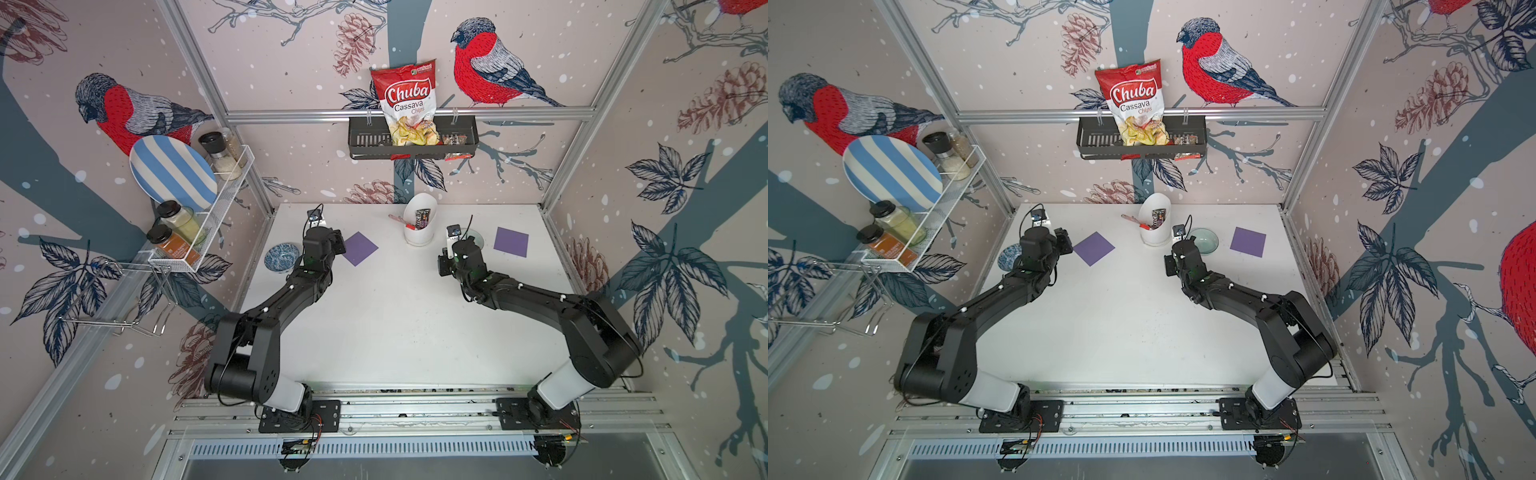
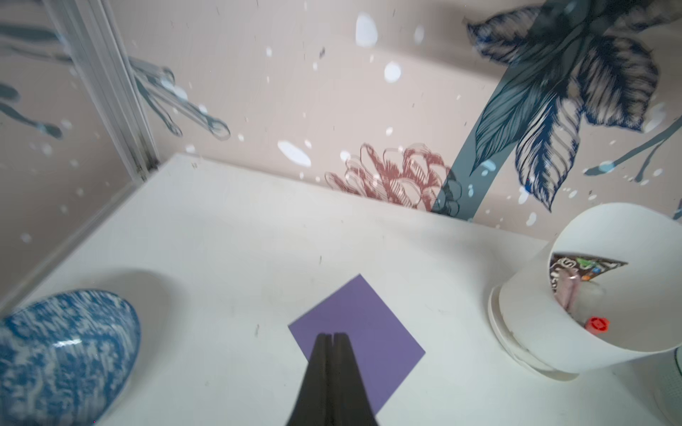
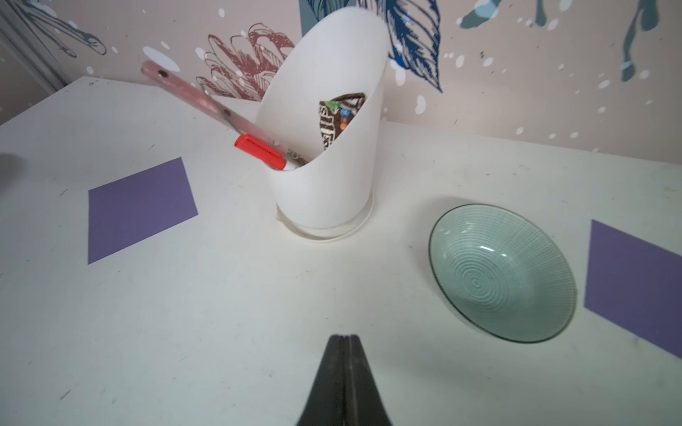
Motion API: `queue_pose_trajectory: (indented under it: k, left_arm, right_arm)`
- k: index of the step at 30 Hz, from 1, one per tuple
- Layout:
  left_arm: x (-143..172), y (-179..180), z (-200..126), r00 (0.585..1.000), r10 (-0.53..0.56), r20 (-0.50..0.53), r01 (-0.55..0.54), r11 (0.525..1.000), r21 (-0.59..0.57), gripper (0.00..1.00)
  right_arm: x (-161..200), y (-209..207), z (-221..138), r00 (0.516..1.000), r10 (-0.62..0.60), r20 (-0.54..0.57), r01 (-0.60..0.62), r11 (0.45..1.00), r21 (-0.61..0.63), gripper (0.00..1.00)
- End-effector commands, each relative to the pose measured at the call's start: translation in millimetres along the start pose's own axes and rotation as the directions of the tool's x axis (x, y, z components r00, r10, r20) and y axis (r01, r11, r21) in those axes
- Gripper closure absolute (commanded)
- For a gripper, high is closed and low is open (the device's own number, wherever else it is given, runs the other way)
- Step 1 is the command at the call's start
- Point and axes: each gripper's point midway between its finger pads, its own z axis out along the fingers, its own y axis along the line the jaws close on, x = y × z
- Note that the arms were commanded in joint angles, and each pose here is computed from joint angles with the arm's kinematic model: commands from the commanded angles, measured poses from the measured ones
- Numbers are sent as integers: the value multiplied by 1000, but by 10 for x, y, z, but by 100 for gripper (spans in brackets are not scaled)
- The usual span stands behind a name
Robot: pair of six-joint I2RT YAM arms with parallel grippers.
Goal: Fold the square paper along the opposite sides
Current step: Move the paper at the center of the board.
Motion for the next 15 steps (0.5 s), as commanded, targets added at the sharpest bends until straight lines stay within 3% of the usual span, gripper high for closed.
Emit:
queue_pose_trajectory:
  k: [1,8,15]
  left_arm:
    - [446,-174,209,965,-132,-227,147,988,53,100]
    - [623,-297,817,927,-161,-338,179,984,23,100]
    - [925,-395,1362,876,-188,-444,225,974,32,100]
  right_arm:
    - [147,316,51,995,56,-88,-66,990,-122,100]
    - [251,642,123,989,58,-133,-88,968,-234,100]
    - [424,719,187,981,69,-182,-117,957,-267,100]
